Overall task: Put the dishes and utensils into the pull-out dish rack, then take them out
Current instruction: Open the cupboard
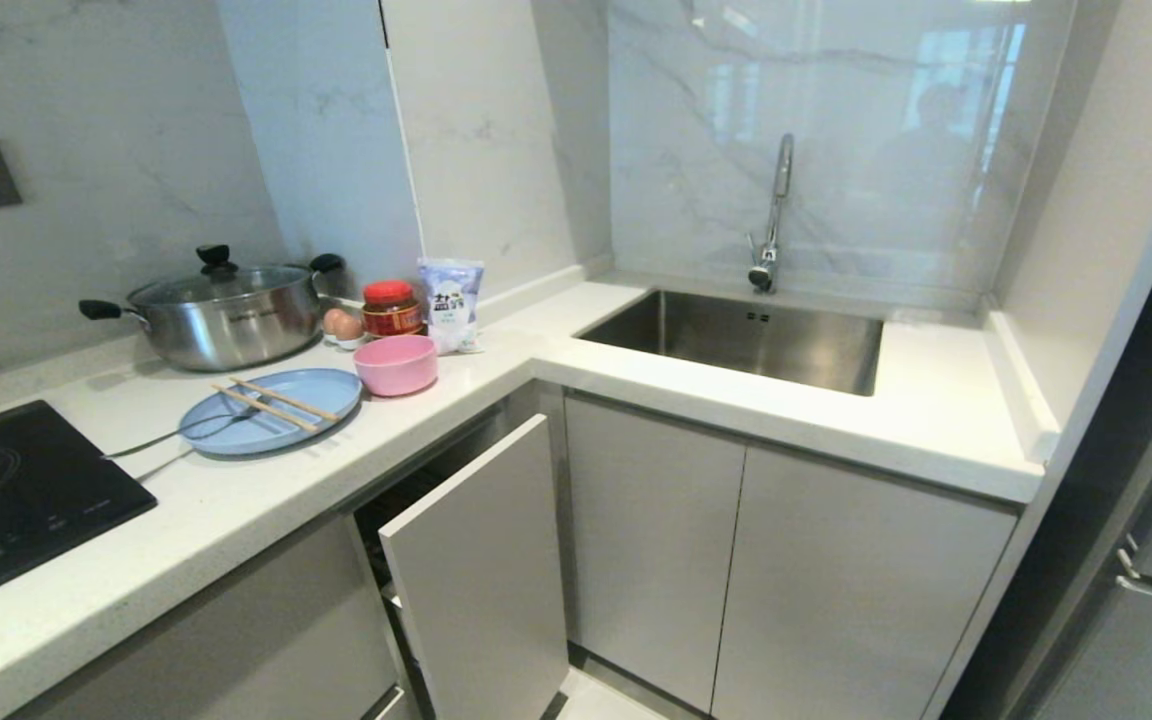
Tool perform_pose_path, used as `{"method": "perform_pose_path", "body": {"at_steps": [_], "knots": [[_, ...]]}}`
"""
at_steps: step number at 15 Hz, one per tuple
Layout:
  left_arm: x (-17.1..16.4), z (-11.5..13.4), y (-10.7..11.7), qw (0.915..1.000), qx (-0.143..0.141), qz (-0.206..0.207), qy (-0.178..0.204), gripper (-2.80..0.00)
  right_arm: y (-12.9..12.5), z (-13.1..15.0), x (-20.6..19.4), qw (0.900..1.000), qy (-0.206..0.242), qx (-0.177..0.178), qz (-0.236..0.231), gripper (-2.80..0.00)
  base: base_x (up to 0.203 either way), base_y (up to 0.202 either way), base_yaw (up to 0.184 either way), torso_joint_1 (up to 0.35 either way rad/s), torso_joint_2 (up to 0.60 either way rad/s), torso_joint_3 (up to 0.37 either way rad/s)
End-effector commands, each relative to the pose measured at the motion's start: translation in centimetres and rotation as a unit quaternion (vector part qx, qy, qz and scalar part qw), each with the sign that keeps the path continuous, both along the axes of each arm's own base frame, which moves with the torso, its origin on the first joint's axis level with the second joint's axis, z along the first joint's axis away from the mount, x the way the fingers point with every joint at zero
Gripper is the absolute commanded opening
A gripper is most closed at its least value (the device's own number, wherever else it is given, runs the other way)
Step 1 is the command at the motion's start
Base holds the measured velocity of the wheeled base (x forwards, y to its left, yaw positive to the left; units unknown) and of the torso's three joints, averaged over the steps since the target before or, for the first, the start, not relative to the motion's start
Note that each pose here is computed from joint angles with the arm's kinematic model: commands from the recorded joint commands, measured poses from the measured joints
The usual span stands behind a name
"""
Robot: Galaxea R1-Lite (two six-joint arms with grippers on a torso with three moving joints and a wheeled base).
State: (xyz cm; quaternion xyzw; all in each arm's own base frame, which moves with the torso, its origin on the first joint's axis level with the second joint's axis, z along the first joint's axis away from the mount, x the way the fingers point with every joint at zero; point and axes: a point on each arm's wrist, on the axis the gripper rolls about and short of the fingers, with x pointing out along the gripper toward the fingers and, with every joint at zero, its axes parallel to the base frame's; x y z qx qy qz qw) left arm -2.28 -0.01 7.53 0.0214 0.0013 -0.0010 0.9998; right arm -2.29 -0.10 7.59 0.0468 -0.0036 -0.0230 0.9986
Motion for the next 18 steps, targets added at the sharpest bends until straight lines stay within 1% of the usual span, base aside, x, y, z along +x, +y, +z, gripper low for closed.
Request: {"method": "perform_pose_path", "body": {"at_steps": [1, 5, 18], "knots": [[0.0, 0.01, 0.0, 1.0, 0.0, 0.0, -0.001, -2.8, 0.0, 0.01, -0.03, 1.0, -0.003, 0.0, 0.0, -2.8, 0.0, 0.0, 0.0, -0.161, 0.36, 0.192], [0.0, 0.01, 0.0, 1.0, 0.0, 0.0, 0.0, -2.8, 0.0, 0.01, -0.03, 1.0, -0.003, 0.0, -0.001, -2.8, 0.0, 0.0, 0.0, -0.046, 0.11, 0.062], [0.0, 0.01, 0.0, 1.0, 0.0, 0.0, -0.001, -2.8, 0.0, 0.01, -0.03, 1.0, -0.003, 0.0, -0.001, -2.8, 0.0, 0.0, 0.0, 0.0, 0.0, 0.0]]}}
